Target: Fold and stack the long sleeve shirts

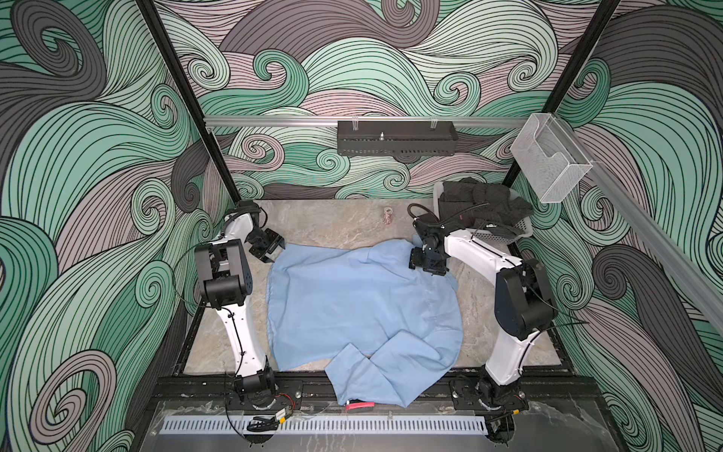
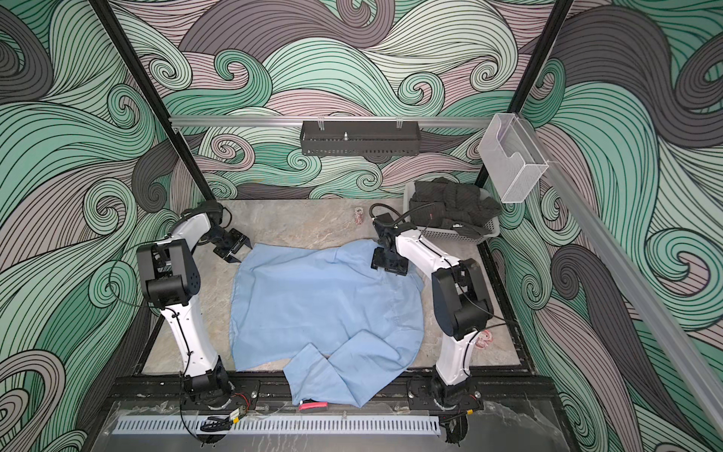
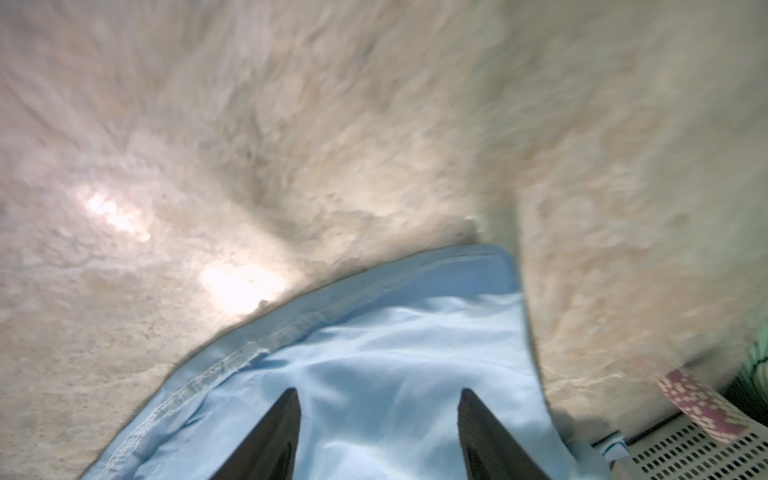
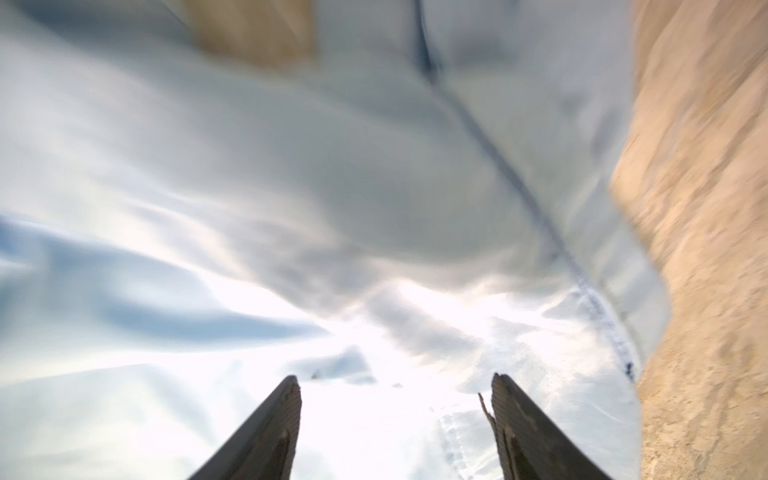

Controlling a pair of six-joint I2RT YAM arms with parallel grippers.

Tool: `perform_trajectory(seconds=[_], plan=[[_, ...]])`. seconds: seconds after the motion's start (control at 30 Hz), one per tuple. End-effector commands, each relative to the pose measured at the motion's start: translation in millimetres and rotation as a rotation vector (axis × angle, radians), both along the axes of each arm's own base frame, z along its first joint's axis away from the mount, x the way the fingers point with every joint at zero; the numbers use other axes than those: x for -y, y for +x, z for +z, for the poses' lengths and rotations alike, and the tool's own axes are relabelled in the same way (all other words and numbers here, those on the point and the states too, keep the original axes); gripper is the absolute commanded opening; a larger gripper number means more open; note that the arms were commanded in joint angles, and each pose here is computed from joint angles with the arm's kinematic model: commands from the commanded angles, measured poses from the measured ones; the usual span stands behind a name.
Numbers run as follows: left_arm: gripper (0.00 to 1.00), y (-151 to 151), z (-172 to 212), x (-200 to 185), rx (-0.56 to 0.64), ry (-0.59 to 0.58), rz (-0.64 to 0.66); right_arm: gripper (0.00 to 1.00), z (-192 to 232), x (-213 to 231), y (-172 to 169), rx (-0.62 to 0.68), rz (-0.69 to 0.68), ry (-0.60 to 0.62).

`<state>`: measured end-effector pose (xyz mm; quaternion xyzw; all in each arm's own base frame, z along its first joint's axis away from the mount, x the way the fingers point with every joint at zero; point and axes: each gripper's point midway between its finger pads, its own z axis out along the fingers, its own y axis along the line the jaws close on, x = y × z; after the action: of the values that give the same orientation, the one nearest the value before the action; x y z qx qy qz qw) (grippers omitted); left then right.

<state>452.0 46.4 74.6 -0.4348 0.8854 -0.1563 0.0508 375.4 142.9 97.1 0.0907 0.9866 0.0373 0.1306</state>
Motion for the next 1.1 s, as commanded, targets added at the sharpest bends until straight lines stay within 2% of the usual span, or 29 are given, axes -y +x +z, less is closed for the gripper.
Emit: perform_trajectory(seconds=[0.0, 0.27, 0.4, 0.57, 0.63, 0.7, 0.77, 0.83, 0.87, 1.07], plan=[[0.64, 14, 20, -8, 0.038, 0.059, -0.033, 0.74, 24, 11, 23, 0.066, -0.016, -0.018], [0.64, 42, -7, 13, -0.005, 0.021, -0.124, 0.74, 17, 27, 73, 0.066, -0.084, -0.007], [0.64, 42, -23, 22, -0.033, 0.025, -0.168, 0.73, 14, 25, 83, 0.06, -0.088, 0.012], [0.61, 37, -34, 28, -0.088, 0.091, -0.255, 0.73, 11, 20, 88, 0.056, -0.082, 0.026], [0.54, 33, -37, 28, -0.107, 0.102, -0.27, 0.74, 11, 17, 91, 0.055, -0.073, 0.035], [0.42, 29, -41, 26, -0.128, 0.111, -0.277, 0.74, 9, 18, 95, 0.056, -0.075, 0.034], [0.2, 23, -44, 22, -0.156, 0.136, -0.28, 0.74, 7, 18, 100, 0.053, -0.078, 0.025], [0.03, 21, -42, 16, -0.166, 0.16, -0.276, 0.74, 2, 20, 105, 0.046, -0.08, 0.0], [0.0, 20, -41, 13, -0.17, 0.171, -0.27, 0.74, -1, 23, 107, 0.035, -0.082, -0.023], [0.0, 9, -26, -1, -0.188, 0.213, -0.255, 0.74, -26, 27, 120, -0.01, -0.092, -0.087]])
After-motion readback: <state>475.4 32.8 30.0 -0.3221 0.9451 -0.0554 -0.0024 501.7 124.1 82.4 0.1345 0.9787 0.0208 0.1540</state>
